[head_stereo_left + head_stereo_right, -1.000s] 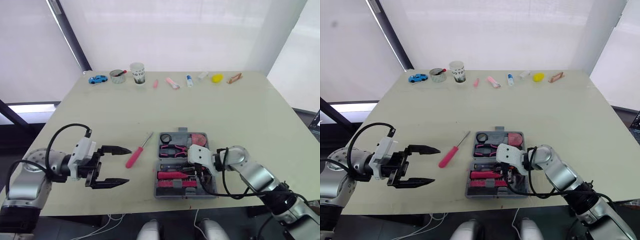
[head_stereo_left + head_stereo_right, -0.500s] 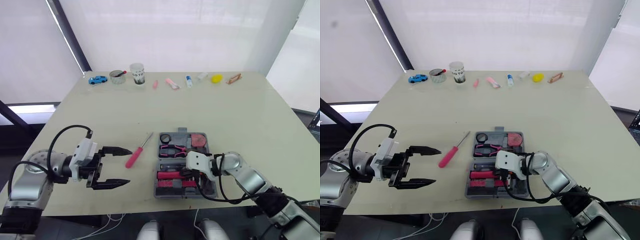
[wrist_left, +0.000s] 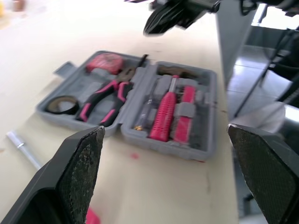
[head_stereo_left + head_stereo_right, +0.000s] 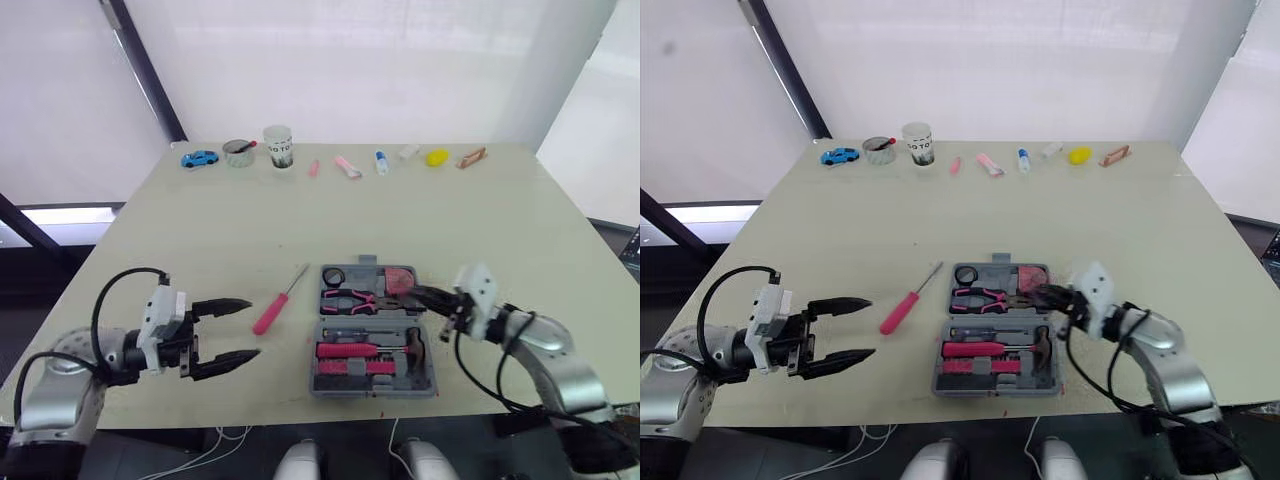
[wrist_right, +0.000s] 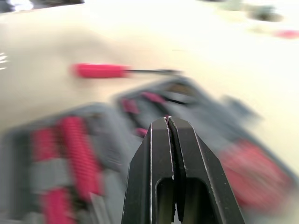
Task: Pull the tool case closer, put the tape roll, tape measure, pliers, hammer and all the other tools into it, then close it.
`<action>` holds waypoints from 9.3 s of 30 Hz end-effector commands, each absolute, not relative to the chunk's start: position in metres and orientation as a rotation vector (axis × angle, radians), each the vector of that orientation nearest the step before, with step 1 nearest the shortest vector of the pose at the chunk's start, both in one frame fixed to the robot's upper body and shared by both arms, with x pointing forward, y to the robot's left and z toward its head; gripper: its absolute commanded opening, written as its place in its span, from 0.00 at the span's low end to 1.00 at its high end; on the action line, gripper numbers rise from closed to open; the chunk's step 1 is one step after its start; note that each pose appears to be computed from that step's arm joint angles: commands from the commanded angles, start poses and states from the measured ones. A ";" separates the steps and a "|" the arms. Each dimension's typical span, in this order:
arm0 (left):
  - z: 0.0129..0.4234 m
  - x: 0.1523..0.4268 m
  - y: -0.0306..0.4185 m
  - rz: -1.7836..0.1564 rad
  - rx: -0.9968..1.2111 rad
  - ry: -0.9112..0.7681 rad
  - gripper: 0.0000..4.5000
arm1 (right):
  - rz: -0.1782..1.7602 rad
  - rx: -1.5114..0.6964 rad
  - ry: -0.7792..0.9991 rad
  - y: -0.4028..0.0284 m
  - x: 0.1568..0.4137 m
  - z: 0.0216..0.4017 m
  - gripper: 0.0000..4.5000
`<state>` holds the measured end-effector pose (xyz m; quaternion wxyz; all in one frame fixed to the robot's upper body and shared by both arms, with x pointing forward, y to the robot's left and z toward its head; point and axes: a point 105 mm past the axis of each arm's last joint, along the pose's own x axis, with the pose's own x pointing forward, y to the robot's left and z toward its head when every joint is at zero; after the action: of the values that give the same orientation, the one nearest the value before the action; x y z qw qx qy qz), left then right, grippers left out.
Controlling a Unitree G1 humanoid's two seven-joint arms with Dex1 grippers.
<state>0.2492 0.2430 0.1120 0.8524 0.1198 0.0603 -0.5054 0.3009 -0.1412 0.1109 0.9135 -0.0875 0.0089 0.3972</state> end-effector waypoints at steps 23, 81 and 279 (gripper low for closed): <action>0.053 0.223 0.333 -0.460 0.139 0.135 1.00 | 0.283 -0.018 0.137 -0.313 0.188 0.038 0.99; 0.044 0.349 0.191 -0.398 0.167 0.416 0.35 | 1.147 -0.199 -0.111 -0.149 0.230 0.149 1.00; 0.103 0.290 0.152 -1.155 0.117 0.139 0.01 | 0.852 -0.102 0.035 -0.230 0.223 0.099 1.00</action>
<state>0.2886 0.1389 0.0931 0.8195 0.0506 0.0816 -0.5650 0.2227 -0.2202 0.0910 0.9011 -0.0346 0.0310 0.4311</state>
